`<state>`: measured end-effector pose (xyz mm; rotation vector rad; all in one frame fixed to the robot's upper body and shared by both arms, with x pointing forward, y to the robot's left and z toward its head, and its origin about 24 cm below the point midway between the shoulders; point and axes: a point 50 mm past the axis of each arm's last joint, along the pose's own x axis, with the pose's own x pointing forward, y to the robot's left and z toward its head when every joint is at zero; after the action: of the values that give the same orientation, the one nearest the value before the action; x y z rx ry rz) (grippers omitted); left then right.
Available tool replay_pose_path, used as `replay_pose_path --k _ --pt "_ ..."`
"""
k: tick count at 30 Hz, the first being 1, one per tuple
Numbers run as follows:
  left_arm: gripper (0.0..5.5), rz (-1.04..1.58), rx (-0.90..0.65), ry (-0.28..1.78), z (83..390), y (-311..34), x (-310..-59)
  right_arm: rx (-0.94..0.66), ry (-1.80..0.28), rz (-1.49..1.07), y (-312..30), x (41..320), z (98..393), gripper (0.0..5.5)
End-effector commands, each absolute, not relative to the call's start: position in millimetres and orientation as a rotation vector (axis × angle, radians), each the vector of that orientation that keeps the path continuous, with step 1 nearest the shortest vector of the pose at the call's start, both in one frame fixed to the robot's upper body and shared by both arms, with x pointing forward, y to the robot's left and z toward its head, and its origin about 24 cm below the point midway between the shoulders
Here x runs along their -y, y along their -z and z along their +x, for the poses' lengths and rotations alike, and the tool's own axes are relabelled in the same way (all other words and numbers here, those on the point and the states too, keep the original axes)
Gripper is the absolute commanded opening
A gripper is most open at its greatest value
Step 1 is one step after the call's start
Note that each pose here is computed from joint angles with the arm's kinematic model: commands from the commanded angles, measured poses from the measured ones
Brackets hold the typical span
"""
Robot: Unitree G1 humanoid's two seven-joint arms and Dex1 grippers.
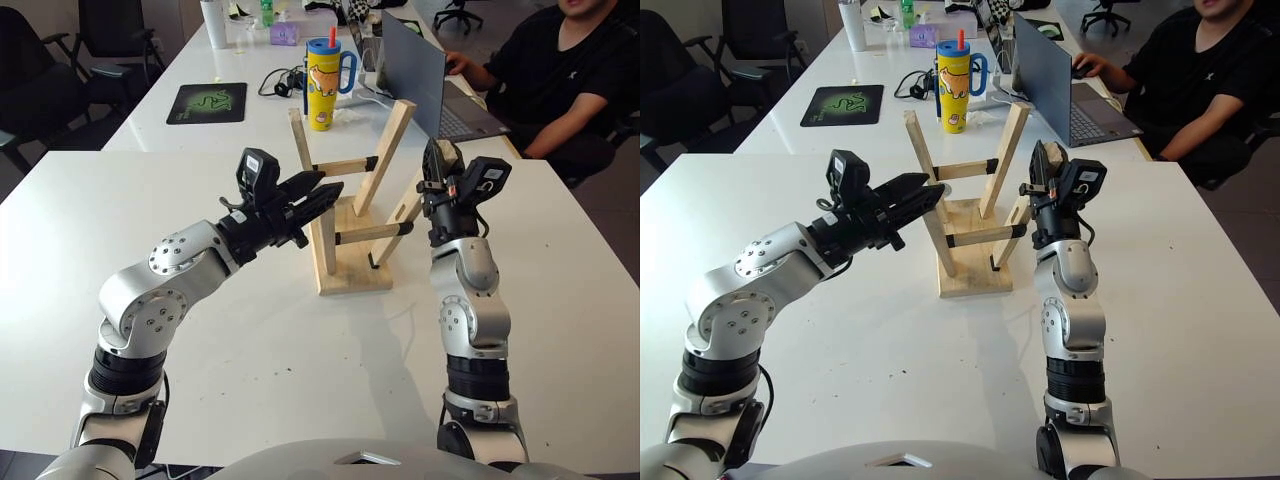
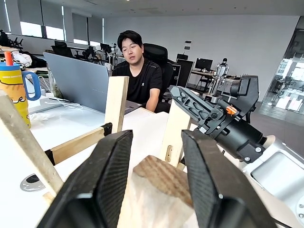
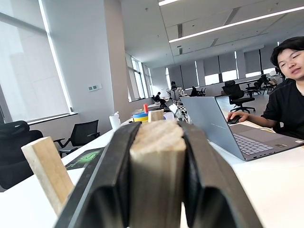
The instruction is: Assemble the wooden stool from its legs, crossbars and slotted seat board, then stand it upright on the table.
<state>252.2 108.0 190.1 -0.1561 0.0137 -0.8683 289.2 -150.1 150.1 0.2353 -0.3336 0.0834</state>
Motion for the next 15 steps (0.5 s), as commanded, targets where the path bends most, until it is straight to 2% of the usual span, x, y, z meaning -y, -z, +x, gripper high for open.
replay_pose_path --k 1,7,15 --pt "1.88 -0.107 -0.232 0.743 252 -154 -129 0.167 -0.038 0.209 -118 157 290 1.05" --pt "1.88 -0.087 -0.329 0.713 249 -132 -140 0.168 -0.031 0.226 -117 165 290 1.05" --pt "1.88 -0.110 -0.360 0.675 248 -122 -142 0.185 -0.119 0.189 -113 166 277 1.05"
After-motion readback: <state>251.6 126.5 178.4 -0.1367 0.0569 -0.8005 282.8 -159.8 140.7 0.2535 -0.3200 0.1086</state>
